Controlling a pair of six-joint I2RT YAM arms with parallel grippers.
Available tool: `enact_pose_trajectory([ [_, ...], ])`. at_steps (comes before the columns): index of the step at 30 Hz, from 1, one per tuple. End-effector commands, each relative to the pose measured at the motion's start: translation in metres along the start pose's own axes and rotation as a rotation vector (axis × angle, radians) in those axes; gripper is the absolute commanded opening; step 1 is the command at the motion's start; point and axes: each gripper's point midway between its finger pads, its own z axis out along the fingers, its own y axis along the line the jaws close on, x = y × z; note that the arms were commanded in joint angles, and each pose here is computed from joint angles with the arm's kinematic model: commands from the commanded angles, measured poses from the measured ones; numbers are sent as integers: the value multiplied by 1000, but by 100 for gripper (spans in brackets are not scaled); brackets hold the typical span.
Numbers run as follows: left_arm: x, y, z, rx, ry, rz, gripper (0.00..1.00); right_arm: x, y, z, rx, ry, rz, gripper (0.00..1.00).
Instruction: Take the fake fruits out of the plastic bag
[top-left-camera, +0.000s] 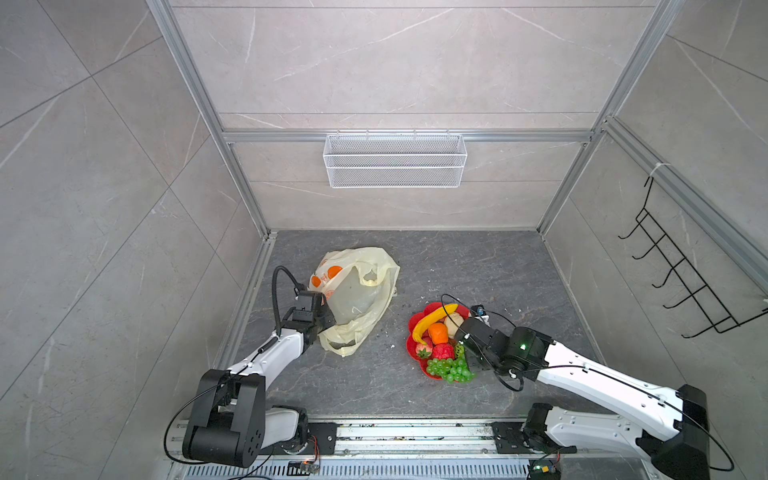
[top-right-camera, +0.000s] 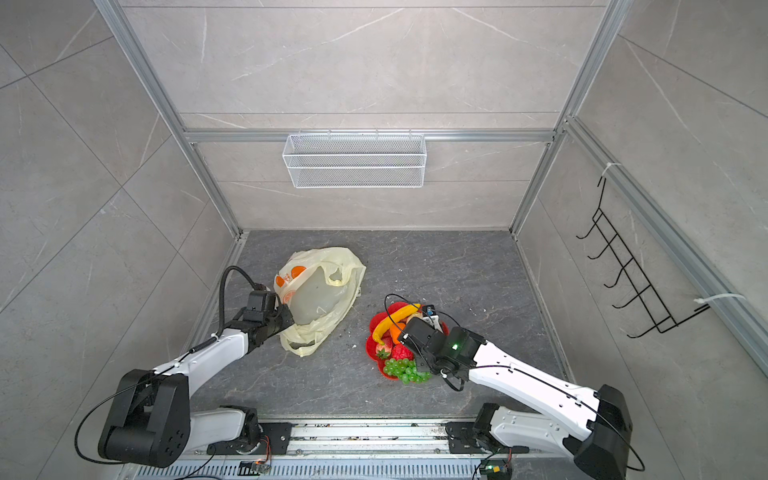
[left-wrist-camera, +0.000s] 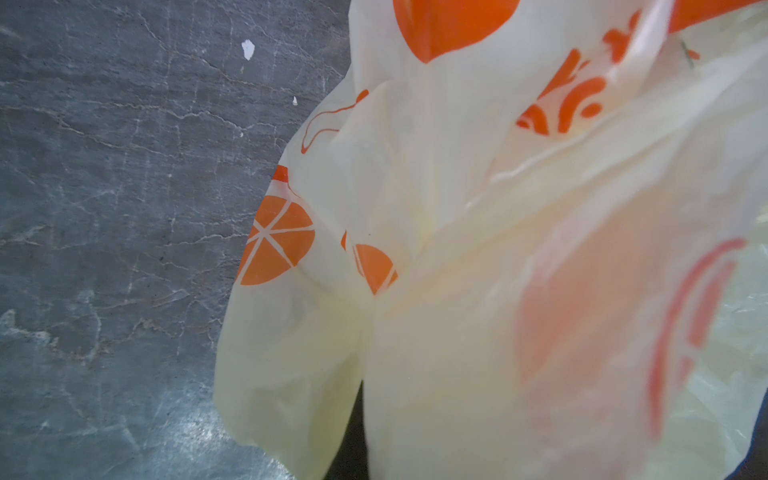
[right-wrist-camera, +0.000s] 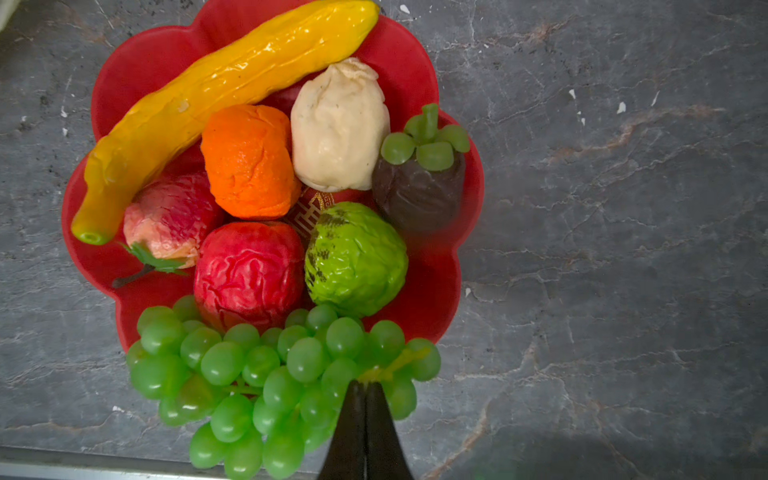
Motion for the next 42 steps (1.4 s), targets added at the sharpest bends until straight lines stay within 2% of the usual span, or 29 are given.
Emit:
enact_pose_trajectory([
  [1,-13,-6,-4,18,-37,16,0,-10,-3,5,22,-20,8,0],
  [8,-12,-9,-3,34,-28,18,0,-1,-18,24,87,37,39,0],
  [13,-10,-14,0,57,-16,24,0,0,-16,28,82,63,48,2],
  [15,-10,-15,0,62,-14,25,0,-1,-16,27,78,60,45,11],
  [23,-10,-18,0,76,-16,30,0,-6,-12,22,40,33,41,34],
  [28,-10,-24,2,105,-3,37,0,-11,-17,15,49,2,45,55],
  [32,-12,-31,1,137,1,39,0,-18,-22,6,55,-39,47,64],
  [36,-20,-56,3,187,24,88,0,-28,-30,-4,94,-73,52,71],
  [39,-28,-90,8,221,68,151,0,-37,-38,-14,114,-126,72,75],
  [42,-44,-129,15,257,88,216,0,-43,-47,-25,127,-182,101,84],
])
